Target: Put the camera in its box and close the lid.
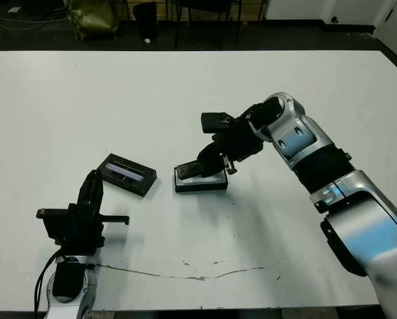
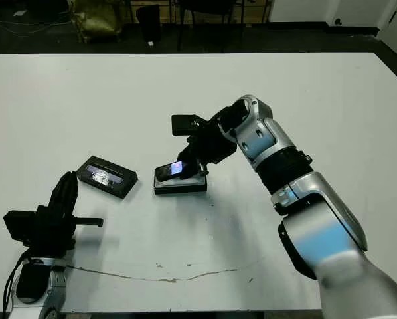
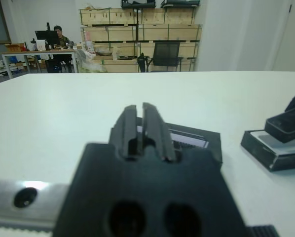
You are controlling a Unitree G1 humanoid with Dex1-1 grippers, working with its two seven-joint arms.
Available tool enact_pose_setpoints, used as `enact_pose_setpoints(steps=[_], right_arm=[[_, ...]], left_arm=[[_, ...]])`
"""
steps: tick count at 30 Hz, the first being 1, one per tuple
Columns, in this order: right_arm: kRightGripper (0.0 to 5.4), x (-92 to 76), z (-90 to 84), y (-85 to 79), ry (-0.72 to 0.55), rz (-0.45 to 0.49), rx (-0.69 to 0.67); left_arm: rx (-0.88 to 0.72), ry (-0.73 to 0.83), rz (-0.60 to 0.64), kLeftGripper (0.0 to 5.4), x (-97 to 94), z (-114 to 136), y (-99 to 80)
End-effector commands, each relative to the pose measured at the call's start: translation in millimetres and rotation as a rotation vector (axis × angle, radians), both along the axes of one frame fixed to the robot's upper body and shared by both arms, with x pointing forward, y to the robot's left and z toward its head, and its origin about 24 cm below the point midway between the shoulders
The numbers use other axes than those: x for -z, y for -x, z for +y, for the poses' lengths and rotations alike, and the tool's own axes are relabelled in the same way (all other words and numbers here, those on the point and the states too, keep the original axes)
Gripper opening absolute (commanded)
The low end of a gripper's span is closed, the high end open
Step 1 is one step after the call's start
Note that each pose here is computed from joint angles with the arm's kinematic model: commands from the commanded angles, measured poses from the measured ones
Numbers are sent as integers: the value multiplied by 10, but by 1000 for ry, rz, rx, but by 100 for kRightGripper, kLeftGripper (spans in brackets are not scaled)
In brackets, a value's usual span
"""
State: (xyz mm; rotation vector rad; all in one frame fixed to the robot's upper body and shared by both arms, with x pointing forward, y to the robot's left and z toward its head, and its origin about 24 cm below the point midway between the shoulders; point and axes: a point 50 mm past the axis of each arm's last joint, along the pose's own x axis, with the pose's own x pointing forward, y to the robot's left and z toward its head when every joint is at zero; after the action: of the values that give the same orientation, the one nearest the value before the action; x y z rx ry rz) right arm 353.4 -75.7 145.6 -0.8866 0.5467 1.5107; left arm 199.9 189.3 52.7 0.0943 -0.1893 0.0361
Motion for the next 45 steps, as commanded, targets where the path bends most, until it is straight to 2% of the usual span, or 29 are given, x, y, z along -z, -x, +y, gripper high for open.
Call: enact_pose_setpoints(steps=[1,18,22,34,45], right_arm=[[65,67,-52,23,30,-6,13],[65,73,-58,6,45,11,39],[65,60,-54,7,44,-28,11],[65,98,-60,9,29,12,30],[65,115,5,26,39,-43,-42]], left_arm=[[-13,-7,23,0,70,4,25],[-25,2,27,0,89,33,47],[-18,23,22,0,112,45,41],[-21,17,9,0,117,79,44],[-21,46,29,0,104,99,66]])
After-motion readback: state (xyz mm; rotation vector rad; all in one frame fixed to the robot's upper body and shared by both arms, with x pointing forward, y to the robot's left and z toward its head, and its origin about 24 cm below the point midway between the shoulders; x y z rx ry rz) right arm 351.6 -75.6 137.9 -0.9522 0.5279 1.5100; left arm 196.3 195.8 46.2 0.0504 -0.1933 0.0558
